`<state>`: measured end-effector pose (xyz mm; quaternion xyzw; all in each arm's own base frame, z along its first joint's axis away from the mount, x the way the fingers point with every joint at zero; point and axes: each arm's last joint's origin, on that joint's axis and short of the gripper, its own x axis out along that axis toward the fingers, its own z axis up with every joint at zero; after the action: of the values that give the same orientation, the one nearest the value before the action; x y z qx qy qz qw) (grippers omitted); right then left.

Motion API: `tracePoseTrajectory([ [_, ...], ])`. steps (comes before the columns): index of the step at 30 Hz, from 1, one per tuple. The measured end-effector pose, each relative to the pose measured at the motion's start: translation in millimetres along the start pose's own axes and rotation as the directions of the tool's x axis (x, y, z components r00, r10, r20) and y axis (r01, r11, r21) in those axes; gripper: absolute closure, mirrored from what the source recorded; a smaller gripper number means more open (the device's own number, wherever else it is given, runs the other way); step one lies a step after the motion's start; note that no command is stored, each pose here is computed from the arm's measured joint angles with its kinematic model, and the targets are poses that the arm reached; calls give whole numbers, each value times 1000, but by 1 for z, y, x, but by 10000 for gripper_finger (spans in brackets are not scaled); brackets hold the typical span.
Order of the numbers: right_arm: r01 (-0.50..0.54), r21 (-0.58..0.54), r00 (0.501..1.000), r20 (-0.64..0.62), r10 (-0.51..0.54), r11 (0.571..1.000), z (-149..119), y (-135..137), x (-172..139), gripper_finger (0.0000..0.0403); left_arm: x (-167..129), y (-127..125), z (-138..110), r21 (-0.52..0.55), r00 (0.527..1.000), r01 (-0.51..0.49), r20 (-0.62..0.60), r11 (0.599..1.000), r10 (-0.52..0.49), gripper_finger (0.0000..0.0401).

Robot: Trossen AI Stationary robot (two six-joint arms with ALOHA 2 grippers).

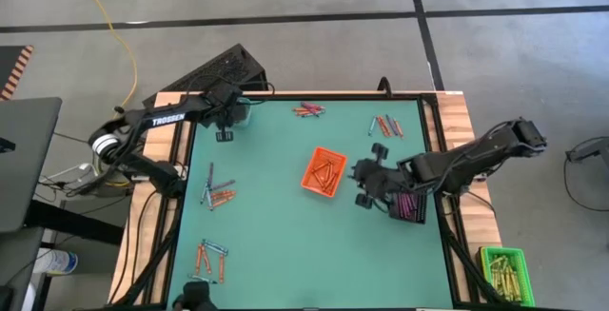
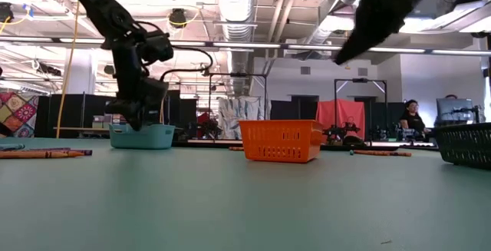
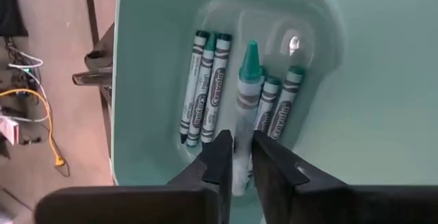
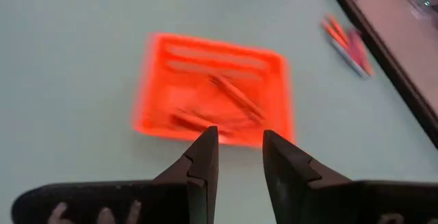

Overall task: Sort crayons
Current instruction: Put the blue crayon into the blue bin, then put the orange crayon into the orange bin

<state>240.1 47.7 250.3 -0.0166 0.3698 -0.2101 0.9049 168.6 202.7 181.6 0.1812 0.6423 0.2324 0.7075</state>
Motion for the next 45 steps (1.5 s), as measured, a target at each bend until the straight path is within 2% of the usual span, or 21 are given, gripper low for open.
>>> tracePoseTrajectory([
  [4,171,64,976,-147,-160,983,-14,-29,-4,296,1,1,0,-13,1000,-24,-15,1000,24,319],
  [10,360,126,888,-349,-298,924,-27,-65,-3,295,-9,4,5,-79,997,-73,31,994,76,281],
  [14,404,173,858,-411,-307,898,-26,-86,8,295,-33,5,22,-177,979,-92,164,980,122,271],
  [18,426,240,819,-512,-259,872,-30,-114,25,295,-71,4,49,-258,915,21,393,966,85,270],
  [21,437,269,789,-572,-223,858,-40,-134,39,295,-99,-5,69,-210,822,165,569,964,-17,270],
  [24,447,303,757,-630,-175,842,-51,-152,49,295,-120,-25,86,-105,725,265,677,959,-126,270],
  [27,472,304,728,-665,-170,828,-56,-163,54,295,-135,-50,98,9,661,308,717,951,-221,269],
  [30,484,303,717,-675,-174,821,-59,-173,57,295,-148,-77,107,97,617,338,728,936,-298,269],
  [32,496,307,709,-683,-175,812,-61,-179,60,295,-156,-95,111,145,590,363,729,920,-347,269],
  [36,506,319,694,-702,-159,801,-67,-193,62,295,-170,-130,112,211,496,407,766,889,-409,269],
  [40,525,337,672,-728,-137,782,-75,-209,63,295,-179,-160,108,252,448,430,774,867,-448,269],
  [45,531,388,656,-751,-76,753,-86,-227,65,296,-180,-187,98,247,468,412,768,877,-436,269],
])
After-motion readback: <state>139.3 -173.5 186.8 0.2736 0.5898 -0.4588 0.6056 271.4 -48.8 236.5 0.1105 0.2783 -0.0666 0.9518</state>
